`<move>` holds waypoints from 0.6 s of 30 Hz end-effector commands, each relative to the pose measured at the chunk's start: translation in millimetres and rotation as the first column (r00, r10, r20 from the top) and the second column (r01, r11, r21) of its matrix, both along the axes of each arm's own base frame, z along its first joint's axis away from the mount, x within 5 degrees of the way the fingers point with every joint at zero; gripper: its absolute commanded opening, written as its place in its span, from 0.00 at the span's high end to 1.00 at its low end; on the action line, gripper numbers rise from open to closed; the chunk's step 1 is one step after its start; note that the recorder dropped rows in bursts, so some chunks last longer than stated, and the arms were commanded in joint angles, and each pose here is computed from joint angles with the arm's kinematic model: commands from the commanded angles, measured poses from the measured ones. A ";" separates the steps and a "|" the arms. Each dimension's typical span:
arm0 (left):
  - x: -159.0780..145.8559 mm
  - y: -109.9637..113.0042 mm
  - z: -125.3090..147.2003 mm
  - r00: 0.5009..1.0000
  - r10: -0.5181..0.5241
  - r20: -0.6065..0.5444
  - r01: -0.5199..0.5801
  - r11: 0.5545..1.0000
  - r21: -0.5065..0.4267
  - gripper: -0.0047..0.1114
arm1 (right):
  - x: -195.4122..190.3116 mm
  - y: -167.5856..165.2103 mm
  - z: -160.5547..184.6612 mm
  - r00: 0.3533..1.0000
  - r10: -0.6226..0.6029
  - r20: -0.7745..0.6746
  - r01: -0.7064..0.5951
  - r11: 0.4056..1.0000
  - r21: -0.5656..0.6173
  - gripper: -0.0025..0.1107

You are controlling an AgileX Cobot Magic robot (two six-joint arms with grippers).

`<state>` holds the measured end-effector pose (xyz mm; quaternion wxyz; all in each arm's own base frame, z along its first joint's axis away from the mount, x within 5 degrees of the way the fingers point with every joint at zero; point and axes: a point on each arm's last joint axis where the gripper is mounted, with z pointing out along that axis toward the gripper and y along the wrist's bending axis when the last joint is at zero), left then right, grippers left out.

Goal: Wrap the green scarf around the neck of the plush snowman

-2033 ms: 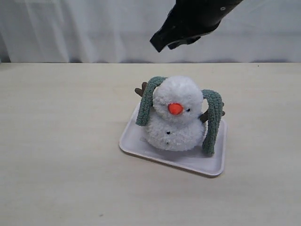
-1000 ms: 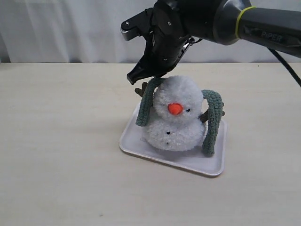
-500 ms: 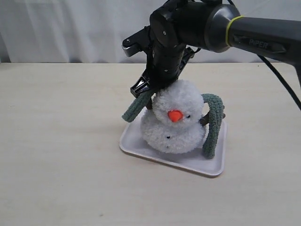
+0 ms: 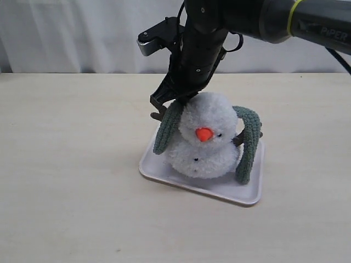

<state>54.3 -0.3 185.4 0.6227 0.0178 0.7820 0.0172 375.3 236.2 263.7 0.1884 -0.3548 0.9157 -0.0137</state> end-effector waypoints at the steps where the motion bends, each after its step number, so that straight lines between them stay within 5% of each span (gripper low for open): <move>1: 0.0 0.2 0.2 1.000 0.004 0.007 -0.004 1.000 -0.004 0.96 | -4.3 -0.8 -2.0 0.999 0.008 -0.050 -0.009 1.000 -0.020 0.94; 18: 0.0 0.2 0.2 1.000 0.004 0.007 -0.004 1.000 -0.004 0.96 | -9.0 7.1 -3.5 0.993 0.063 -0.100 -0.058 0.997 0.056 0.94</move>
